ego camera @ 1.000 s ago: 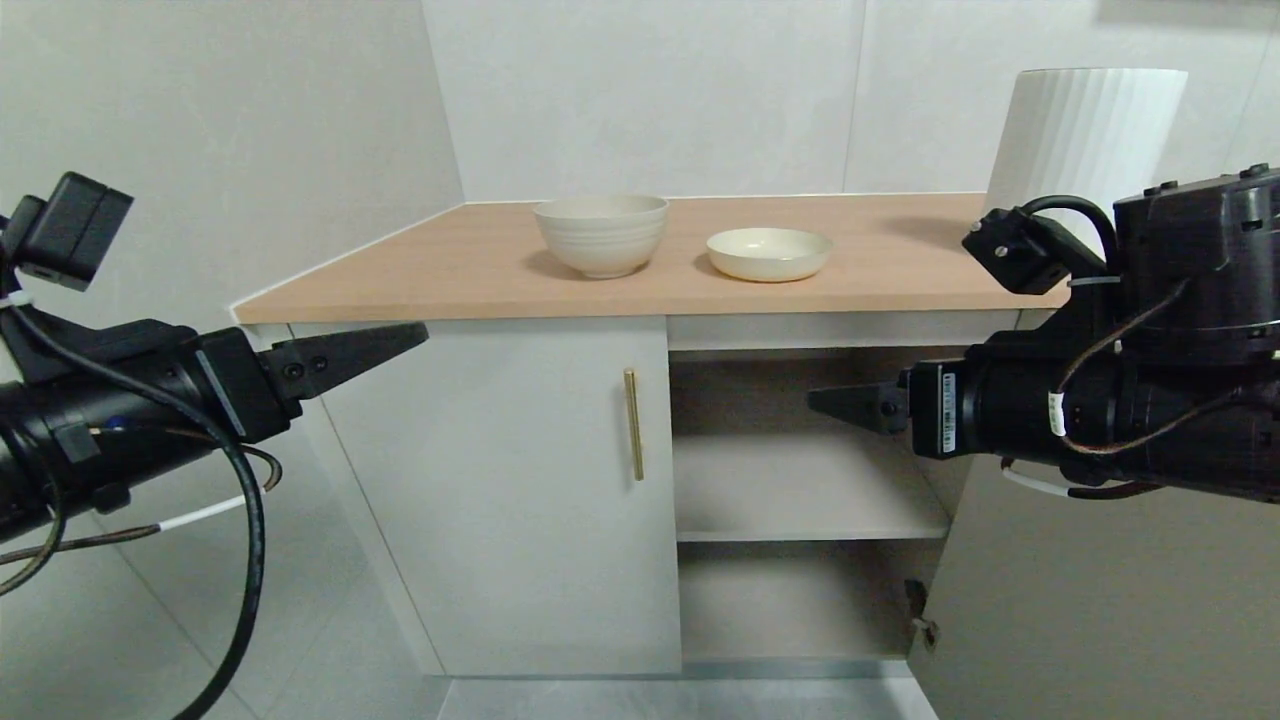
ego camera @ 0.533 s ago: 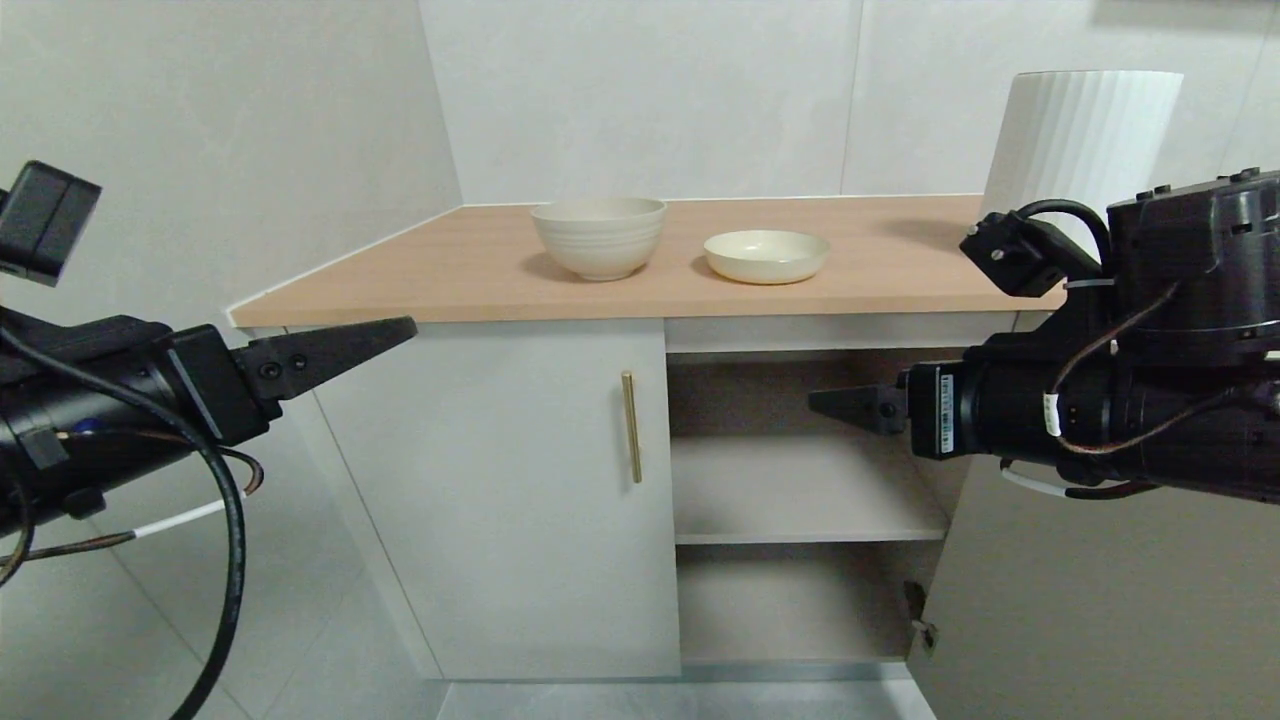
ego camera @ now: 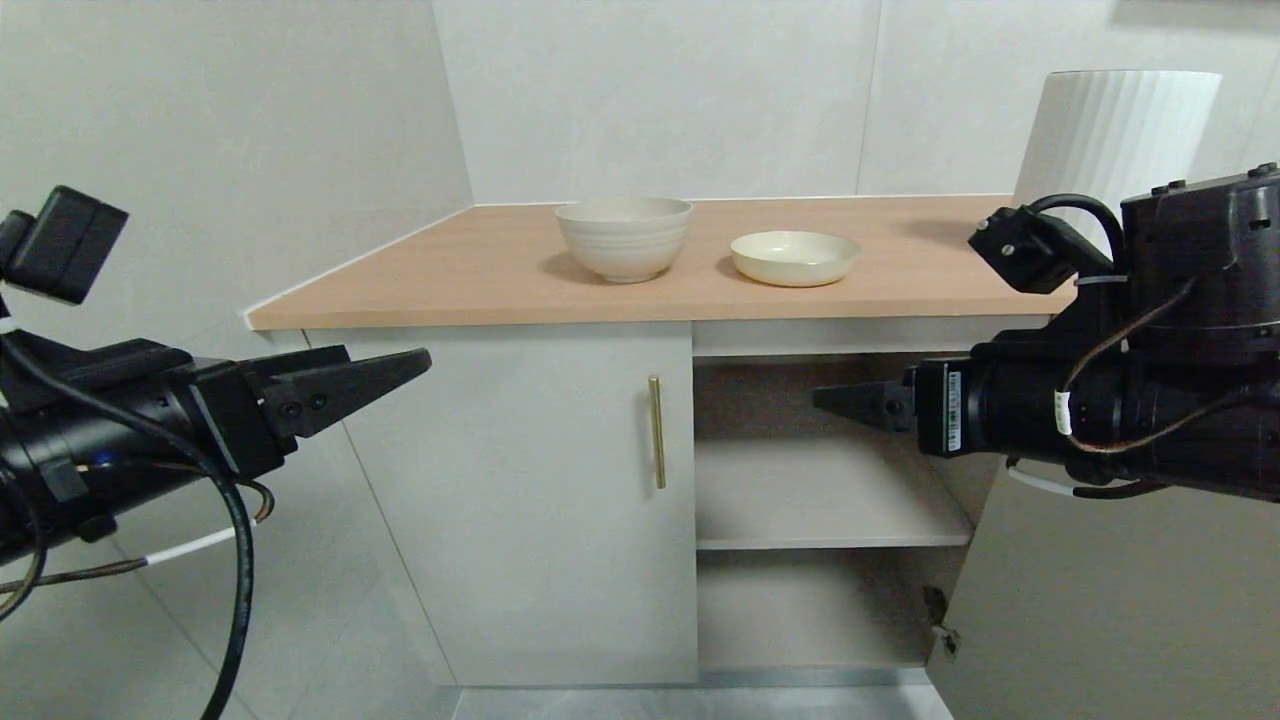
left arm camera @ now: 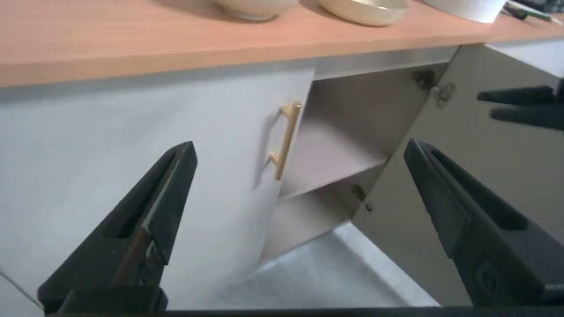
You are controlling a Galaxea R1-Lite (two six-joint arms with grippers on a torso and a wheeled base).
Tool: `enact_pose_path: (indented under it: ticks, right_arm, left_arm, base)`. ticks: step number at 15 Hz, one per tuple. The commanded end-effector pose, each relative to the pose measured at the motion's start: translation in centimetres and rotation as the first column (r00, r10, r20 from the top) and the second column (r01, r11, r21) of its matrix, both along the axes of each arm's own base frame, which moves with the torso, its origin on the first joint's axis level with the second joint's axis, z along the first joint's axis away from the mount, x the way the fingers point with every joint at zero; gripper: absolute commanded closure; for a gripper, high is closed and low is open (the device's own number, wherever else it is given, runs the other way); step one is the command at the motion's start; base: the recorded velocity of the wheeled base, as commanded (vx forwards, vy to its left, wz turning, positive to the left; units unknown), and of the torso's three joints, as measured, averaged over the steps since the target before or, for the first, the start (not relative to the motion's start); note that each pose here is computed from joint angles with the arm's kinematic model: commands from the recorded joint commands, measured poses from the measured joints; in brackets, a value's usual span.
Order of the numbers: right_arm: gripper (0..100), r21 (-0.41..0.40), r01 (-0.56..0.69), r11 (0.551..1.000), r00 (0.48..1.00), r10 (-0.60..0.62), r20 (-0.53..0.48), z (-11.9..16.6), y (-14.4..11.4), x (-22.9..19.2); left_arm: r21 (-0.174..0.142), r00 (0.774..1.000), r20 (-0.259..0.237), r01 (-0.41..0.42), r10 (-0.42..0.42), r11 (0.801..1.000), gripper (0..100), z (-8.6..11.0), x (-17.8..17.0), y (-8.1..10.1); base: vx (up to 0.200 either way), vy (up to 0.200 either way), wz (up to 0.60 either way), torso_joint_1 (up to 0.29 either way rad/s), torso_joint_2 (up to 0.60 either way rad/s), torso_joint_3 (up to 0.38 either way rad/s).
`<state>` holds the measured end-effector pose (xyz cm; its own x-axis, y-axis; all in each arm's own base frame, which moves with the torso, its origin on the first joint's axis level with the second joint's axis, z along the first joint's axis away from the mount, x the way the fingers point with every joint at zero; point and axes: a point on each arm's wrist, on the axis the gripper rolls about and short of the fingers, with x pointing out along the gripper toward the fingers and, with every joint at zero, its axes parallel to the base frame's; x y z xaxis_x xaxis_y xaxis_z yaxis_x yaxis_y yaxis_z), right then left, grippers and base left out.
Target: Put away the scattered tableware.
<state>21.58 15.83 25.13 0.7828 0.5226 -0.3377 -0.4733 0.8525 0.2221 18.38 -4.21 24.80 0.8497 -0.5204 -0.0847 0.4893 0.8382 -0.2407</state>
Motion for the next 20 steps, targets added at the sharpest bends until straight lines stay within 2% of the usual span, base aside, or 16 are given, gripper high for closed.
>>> enact_pose_path:
  ticks: [1, 4, 7, 11, 14, 20]
  right_arm:
    - [0, 0.007, -0.003, 1.0, 1.0, 0.003, 0.008, 0.3, -0.2, -0.3]
    - [0, 0.023, -0.008, 1.0, 1.0, 0.007, 0.027, 0.9, -0.7, -1.0]
    - [0, 0.012, -0.017, 1.0, 1.0, 0.017, 0.01, 1.3, -1.3, -2.1]
    - [0, 0.054, -0.113, 0.992, 0.994, 0.112, 0.017, 2.2, -2.2, -3.6]
    - [0, 0.054, -0.13, 0.99, 0.991, 0.128, 0.029, 2.2, -2.7, -4.4]
    - [0, 0.045, -0.147, 0.988, 0.989, 0.146, 0.029, 2.1, -2.4, -4.6]
  left_arm:
    - [-0.001, 1.0, 0.005, 0.006, -0.006, 1.0, 0, 0.1, 0.0, -0.1]
    - [-0.005, 1.0, 0.016, 0.009, -0.009, 1.0, 0, 0.3, -0.3, -0.1]
    - [-0.004, 1.0, 0.015, 0.006, -0.006, 1.0, 0, 0.4, -0.3, 0.0]
    - [-0.005, 1.0, 0.018, 0.007, -0.007, 1.0, 0, 0.4, -0.3, 0.0]
    - [-0.008, 0.999, 0.036, 0.01, -0.01, 1.0, 0, 0.8, -0.8, 0.0]
    - [-0.009, 0.998, 0.035, 0.046, -0.045, 0.999, 0, 0.8, -0.9, -0.8]
  base:
    - [0.0, 0.0, 0.0, 0.0, 0.0, 0.0]
    - [0.0, 0.0, 0.0, 0.0, 0.0, 0.0]
    - [0.2, 0.0, 0.0, -0.006, 0.0, 0.005]
    - [0.2, 0.0, 0.0, 0.006, 0.0, 0.005]
    - [0.0, 0.0, 0.0, 0.0, 0.0, 0.0]
    - [0.0, 0.0, 0.0, 0.008, -0.05, -0.042]
